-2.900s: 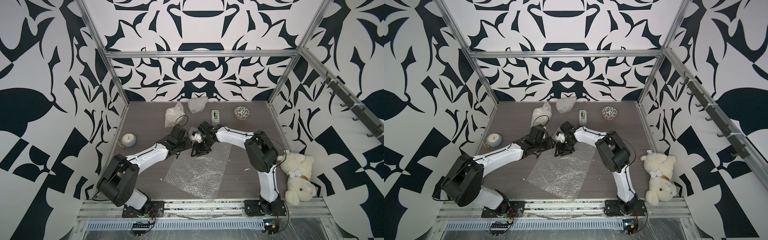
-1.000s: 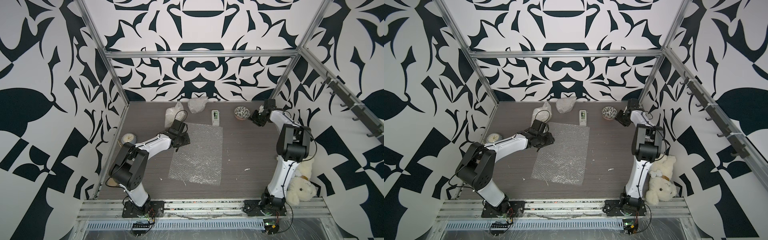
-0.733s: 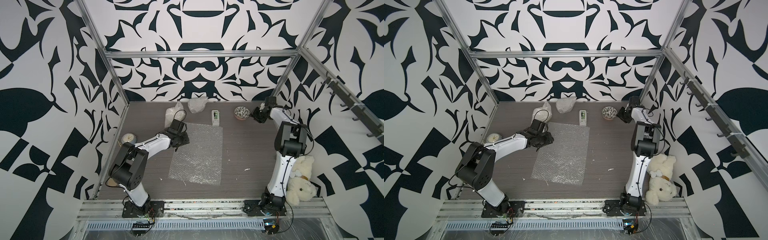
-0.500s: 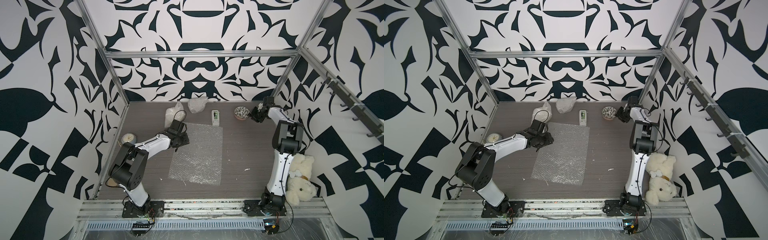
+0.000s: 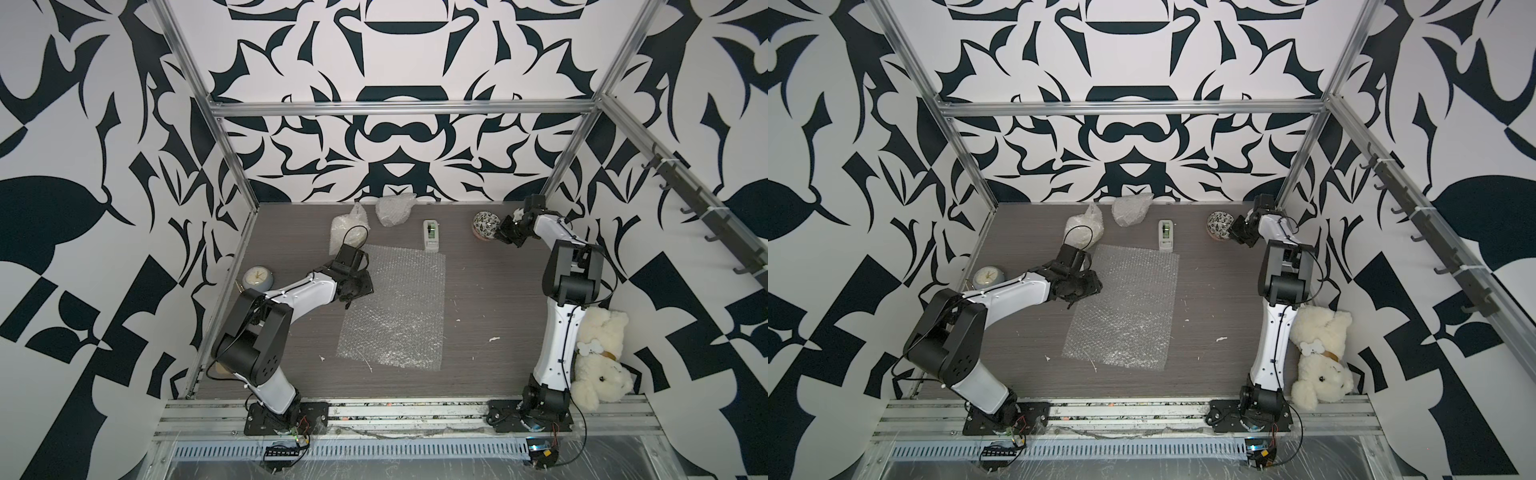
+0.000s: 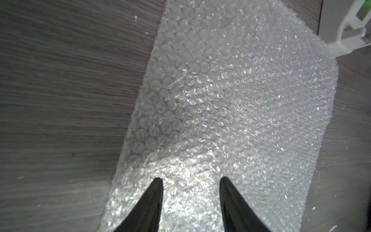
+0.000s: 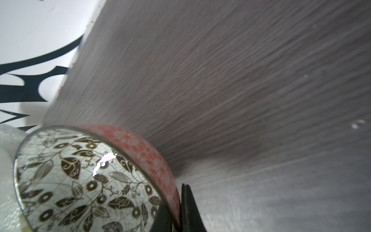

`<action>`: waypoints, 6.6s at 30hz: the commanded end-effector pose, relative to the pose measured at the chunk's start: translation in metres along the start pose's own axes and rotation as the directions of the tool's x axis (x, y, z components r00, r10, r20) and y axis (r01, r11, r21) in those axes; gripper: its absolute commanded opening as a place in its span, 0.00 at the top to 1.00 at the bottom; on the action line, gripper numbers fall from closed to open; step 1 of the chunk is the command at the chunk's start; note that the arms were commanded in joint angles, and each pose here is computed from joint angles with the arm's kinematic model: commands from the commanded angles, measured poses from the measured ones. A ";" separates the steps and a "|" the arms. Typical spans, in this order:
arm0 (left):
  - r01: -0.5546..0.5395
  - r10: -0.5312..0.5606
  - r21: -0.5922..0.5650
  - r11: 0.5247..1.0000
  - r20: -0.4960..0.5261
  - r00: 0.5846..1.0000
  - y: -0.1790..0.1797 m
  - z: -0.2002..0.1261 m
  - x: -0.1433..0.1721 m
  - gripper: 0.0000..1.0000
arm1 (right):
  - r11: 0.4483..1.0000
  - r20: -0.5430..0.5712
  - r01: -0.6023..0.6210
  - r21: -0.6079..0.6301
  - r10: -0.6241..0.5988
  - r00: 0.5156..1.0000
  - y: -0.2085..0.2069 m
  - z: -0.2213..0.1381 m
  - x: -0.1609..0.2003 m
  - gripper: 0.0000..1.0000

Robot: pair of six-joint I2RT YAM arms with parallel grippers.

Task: Wrap bowls in bubble wrap
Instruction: Pick up the bowl from the center of the board, then place the bowl on the bubble wrap, then wrap the bowl in bubble wrap.

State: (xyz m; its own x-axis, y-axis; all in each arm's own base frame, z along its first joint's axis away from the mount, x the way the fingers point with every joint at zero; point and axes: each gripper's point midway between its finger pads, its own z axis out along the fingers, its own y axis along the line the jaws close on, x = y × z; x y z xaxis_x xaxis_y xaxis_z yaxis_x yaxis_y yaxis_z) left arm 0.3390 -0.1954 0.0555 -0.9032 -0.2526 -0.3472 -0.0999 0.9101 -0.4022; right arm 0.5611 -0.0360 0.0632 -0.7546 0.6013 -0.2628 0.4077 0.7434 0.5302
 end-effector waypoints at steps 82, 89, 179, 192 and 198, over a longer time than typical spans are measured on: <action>-0.043 0.054 0.226 0.973 -0.045 0.998 -0.049 0.004 0.022 0.51 | 0.941 -0.250 0.316 -0.119 -0.336 0.908 0.105 0.026 0.175 0.55; -0.042 0.048 0.189 0.981 -0.030 0.998 -0.042 0.001 0.020 0.51 | 0.938 -0.306 0.280 -0.204 -0.332 0.892 0.119 0.042 0.199 0.56; -0.017 0.023 0.175 0.984 -0.030 0.999 -0.053 0.015 0.029 0.44 | 0.557 -0.412 0.828 -0.063 -0.770 0.487 0.143 -0.012 0.337 0.50; 0.082 -0.106 0.160 0.984 0.148 0.983 -0.021 -0.039 -0.029 0.39 | 0.482 -0.376 0.876 0.028 -0.807 0.456 0.138 -0.009 0.328 0.62; 0.161 -0.182 0.167 0.973 0.118 0.976 -0.002 -0.032 -0.055 0.39 | 0.468 -0.353 0.884 0.005 -0.826 0.439 0.146 -0.010 0.332 0.65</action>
State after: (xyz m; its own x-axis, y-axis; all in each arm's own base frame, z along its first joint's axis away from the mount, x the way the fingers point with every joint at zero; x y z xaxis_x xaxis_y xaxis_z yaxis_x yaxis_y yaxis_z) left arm 0.3686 -0.1732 0.1032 -0.7965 -0.4451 -0.4091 -0.1584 0.8067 -0.5693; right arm 0.3603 0.2695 0.0431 -0.8703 -0.4421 -0.2172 -0.4601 0.8871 0.0377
